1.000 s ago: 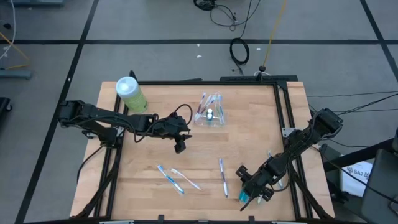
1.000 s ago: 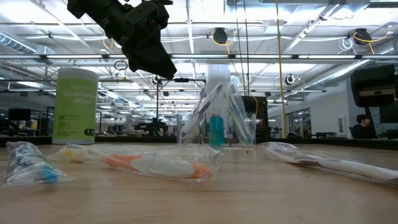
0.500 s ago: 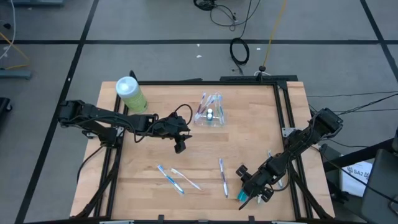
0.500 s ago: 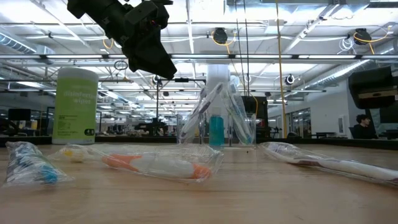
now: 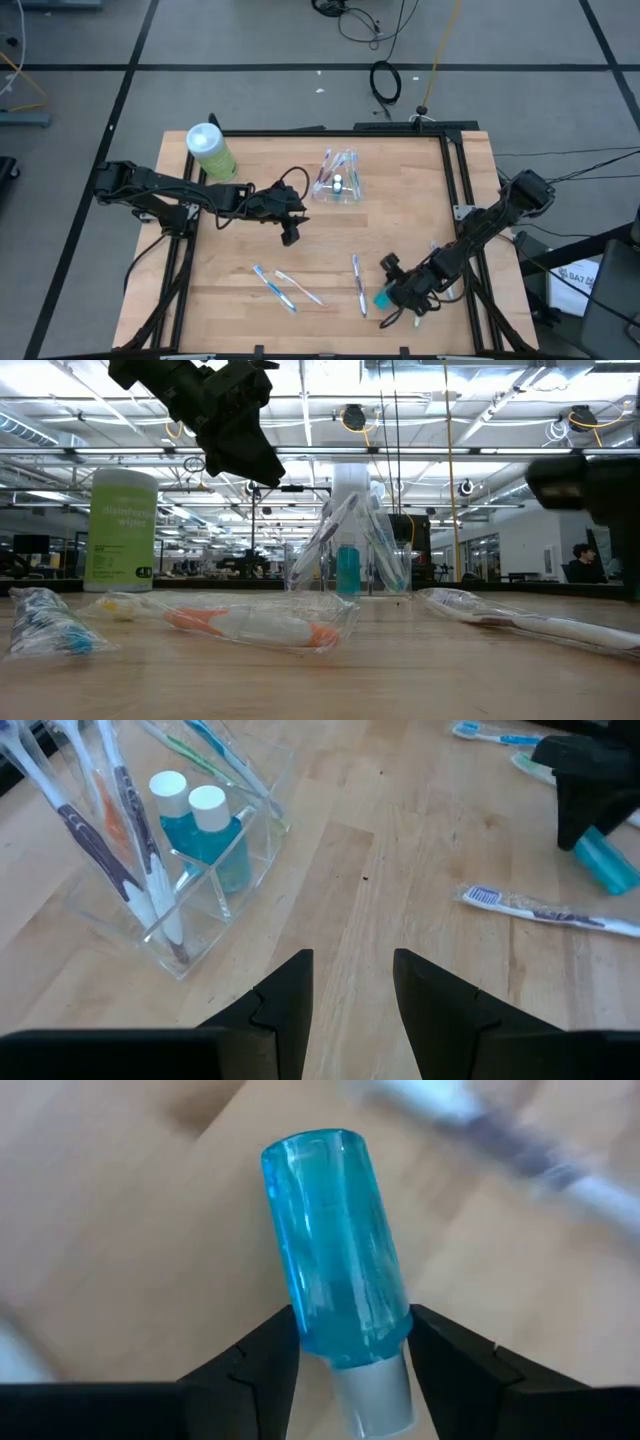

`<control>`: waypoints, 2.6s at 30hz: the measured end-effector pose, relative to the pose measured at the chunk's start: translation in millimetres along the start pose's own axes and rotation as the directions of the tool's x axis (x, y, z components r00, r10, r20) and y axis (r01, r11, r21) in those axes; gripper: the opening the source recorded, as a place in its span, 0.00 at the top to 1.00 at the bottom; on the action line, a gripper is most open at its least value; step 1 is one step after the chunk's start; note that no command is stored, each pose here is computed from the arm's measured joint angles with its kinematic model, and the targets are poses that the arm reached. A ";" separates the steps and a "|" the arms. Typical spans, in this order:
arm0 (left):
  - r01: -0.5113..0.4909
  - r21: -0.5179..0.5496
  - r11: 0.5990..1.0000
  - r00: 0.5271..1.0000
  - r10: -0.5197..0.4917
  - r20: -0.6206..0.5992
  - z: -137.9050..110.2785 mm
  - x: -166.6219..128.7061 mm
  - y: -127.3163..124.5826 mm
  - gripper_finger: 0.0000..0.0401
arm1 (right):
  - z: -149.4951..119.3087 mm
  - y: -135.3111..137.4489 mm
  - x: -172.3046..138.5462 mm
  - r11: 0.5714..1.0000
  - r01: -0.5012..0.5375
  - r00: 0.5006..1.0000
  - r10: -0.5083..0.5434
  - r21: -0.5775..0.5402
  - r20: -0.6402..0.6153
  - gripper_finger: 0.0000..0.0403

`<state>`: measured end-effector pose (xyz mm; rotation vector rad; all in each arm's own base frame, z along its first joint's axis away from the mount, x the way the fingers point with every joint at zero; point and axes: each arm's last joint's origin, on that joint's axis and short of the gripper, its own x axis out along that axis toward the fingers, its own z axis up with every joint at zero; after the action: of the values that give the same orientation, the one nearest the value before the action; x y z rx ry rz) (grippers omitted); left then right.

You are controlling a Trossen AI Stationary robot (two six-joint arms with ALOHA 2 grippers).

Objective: Pick & Place toothbrushing station
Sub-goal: Put the blue mouthwash into the transparent organizer

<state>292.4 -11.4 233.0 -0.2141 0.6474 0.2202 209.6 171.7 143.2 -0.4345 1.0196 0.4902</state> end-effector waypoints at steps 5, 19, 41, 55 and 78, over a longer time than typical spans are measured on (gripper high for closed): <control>0.007 -0.015 1.000 1.000 -0.007 0.020 2.0 0.0 -0.7 0.64 | 1.3 -4.2 -9.2 0.986 0.113 0.994 -0.112 -0.122 0.019 0.58; 0.139 -0.065 0.988 0.972 -0.123 0.198 20.4 -2.6 -8.3 0.64 | 9.7 -53.4 -19.5 0.577 0.520 0.765 -0.643 -0.630 0.043 0.58; 0.344 -0.232 0.910 0.922 -0.281 0.265 12.5 54.1 -18.2 0.64 | 28.7 -105.8 -29.4 0.360 0.617 0.630 -0.759 -0.700 0.164 0.58; 0.388 -0.174 0.905 0.911 -0.349 0.218 5.9 67.6 -14.5 0.64 | 24.9 -124.0 -29.0 0.397 0.611 0.674 -0.716 -0.685 0.185 0.58; 0.505 -0.154 0.849 0.854 -0.466 0.231 14.5 67.8 -0.3 0.35 | 22.9 -130.6 -29.1 0.414 0.611 0.685 -0.704 -0.675 0.188 0.58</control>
<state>353.4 1.3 202.5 -0.5484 0.3637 -0.1863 287.9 73.3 194.3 -1.5312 0.6460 0.0837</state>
